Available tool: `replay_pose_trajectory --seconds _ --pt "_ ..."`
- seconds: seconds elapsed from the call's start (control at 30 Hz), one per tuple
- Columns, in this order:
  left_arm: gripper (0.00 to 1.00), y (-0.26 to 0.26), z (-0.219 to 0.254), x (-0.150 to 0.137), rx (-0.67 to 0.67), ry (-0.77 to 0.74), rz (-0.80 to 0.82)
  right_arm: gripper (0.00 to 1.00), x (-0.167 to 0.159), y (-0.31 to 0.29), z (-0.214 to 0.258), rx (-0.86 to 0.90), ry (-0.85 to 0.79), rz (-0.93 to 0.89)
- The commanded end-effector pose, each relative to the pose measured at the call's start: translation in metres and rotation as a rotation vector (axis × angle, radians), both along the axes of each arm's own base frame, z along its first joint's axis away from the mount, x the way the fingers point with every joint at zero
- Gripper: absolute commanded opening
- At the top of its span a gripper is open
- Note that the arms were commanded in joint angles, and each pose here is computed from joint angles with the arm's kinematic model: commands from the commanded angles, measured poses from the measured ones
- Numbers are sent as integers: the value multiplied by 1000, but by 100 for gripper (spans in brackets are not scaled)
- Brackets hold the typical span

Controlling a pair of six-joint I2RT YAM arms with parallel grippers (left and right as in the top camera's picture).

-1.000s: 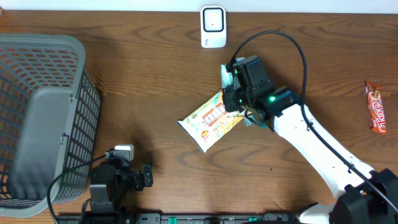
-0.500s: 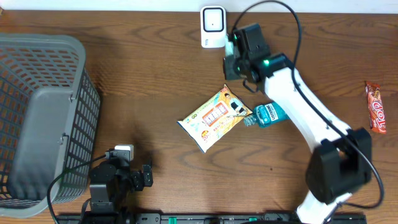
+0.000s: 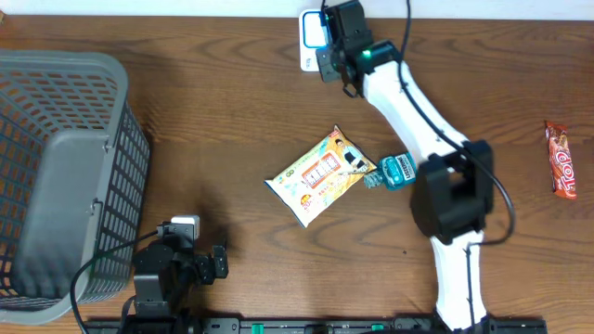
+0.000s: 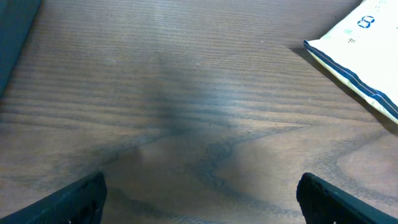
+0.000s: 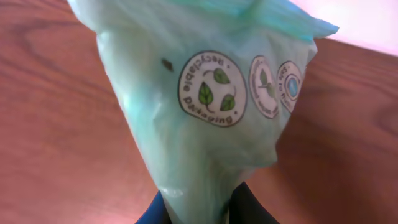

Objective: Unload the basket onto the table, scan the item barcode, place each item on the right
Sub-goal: 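Raise the green packet up under the scanner with the right gripper, then carry the green packet to the right table edge and release it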

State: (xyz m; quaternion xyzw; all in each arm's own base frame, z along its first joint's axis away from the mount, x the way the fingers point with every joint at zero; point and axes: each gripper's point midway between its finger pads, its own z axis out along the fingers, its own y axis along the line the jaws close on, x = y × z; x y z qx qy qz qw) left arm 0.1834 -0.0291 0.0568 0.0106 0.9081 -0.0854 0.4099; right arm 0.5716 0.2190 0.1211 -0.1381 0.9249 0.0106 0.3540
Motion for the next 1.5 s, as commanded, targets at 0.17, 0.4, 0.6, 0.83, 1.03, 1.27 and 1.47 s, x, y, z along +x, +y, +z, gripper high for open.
replay_pose_trajectory --seconds 0.17,0.4,0.6,0.83,1.03,1.27,1.47 --pt "98 0 -4 -2 7 14 -8 1 28 20 -12 -68 -61 34" --pt "98 0 -4 -2 7 14 -8 1 30 20 -20 -71 -56 28" --pt "98 0 -4 -2 7 14 -8 1 25 9 -8 -93 -35 -39" --pt "97 0 -4 -2 7 14 -8 1 -16 -38 30 -190 118 -121" --pt "98 0 -4 -2 7 14 -8 1 -49 -126 57 -312 218 -331" --pt "98 0 -4 -2 7 14 -8 1 -69 -236 20 -366 411 -511" --pt "98 0 -4 -2 7 14 -8 1 -90 -323 -48 -324 538 -665"
